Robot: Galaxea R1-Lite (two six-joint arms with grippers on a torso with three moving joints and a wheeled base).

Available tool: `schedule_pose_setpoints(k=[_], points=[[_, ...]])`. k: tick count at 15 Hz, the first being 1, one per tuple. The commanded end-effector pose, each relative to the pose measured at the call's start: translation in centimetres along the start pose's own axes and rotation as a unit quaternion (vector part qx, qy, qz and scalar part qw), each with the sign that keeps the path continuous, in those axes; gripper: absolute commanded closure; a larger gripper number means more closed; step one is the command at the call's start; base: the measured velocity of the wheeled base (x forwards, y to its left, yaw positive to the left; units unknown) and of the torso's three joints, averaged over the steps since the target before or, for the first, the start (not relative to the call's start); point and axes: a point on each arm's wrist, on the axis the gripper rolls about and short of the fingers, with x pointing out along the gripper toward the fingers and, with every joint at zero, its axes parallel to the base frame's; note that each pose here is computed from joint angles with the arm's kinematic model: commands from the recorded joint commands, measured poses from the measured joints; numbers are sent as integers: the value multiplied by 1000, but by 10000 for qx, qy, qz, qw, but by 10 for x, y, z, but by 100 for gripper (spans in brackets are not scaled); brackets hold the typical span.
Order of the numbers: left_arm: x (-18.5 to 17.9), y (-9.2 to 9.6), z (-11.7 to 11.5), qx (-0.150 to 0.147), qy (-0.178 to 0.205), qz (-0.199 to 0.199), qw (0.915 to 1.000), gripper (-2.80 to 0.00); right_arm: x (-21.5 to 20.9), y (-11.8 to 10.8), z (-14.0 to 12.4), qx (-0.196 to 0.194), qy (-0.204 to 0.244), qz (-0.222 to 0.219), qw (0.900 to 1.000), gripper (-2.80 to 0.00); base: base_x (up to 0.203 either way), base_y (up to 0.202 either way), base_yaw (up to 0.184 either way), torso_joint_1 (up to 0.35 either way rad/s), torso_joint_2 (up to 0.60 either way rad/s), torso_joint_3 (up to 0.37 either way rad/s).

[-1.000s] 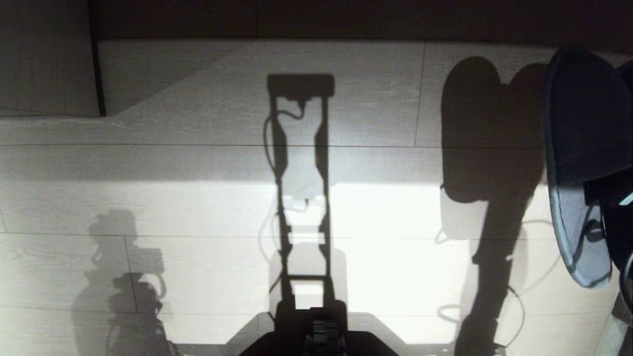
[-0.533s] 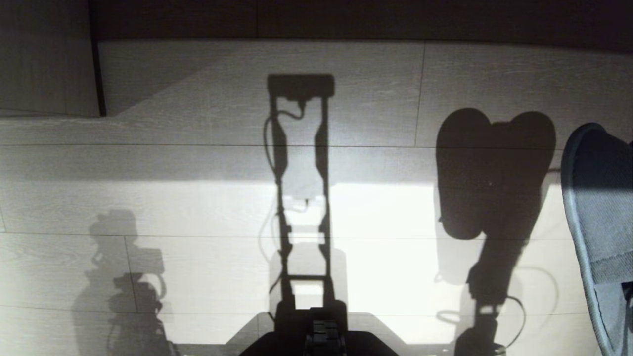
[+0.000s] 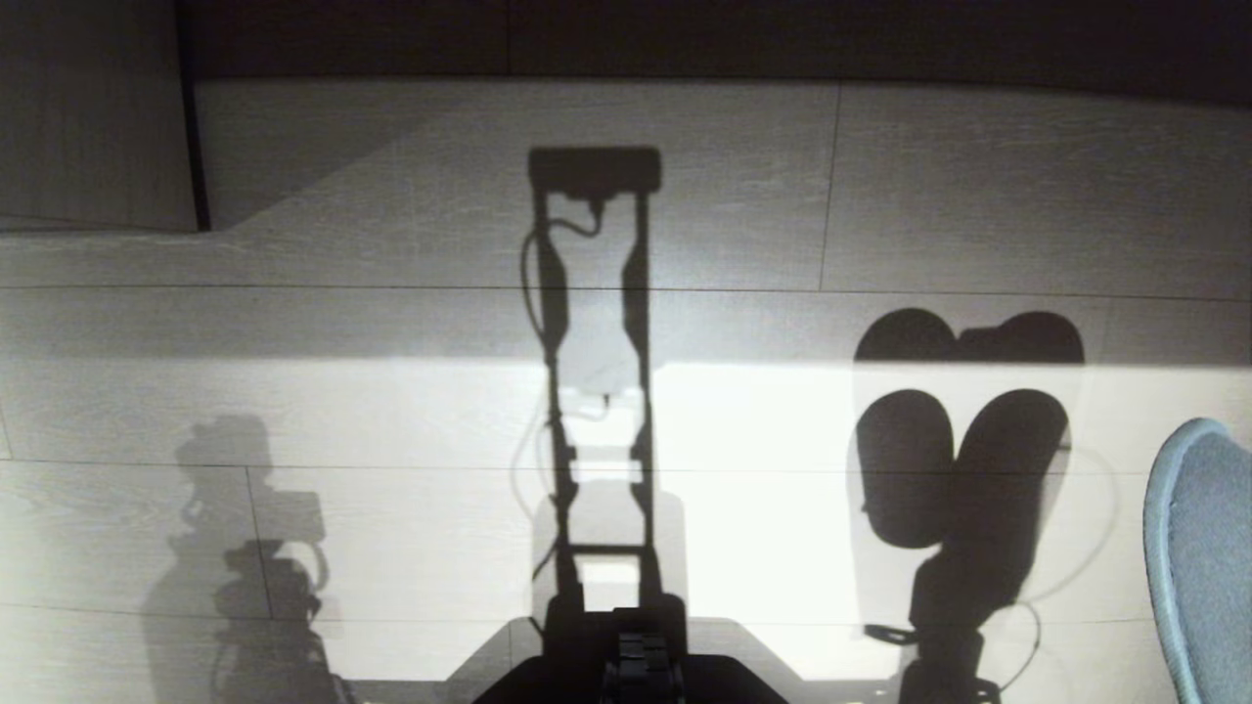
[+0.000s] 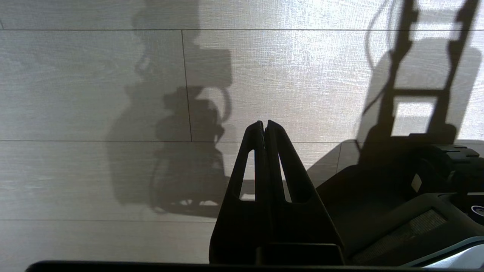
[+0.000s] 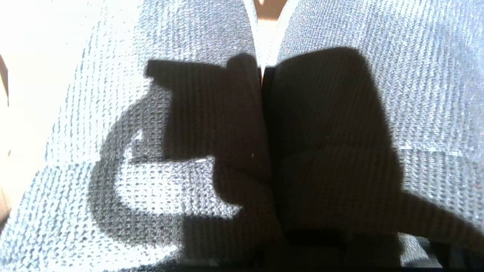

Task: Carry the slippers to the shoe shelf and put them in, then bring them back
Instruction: Place the slippers into the shoe cabinet

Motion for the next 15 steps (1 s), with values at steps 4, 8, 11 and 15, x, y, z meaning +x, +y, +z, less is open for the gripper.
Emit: schedule_pose_setpoints(k=[4, 8, 11, 15], points=[[0, 0, 0, -2, -3, 3, 10000, 0, -18, 1, -34, -74, 160, 39, 9998, 0, 0, 0, 0, 0, 0, 0], [0, 0, 0, -2, -3, 3, 10000, 0, -24, 1, -46, -117, 472, 83, 9988, 0, 0, 0, 0, 0, 0, 0], [0, 0, 0, -2, 2, 4, 10000, 0, -34, 1, -59, -281, 542, 117, 9981, 0, 0, 0, 0, 0, 0, 0], [0, 0, 0, -2, -3, 3, 10000, 0, -40, 1, -63, -278, 326, 99, 9990, 0, 0, 0, 0, 0, 0, 0]])
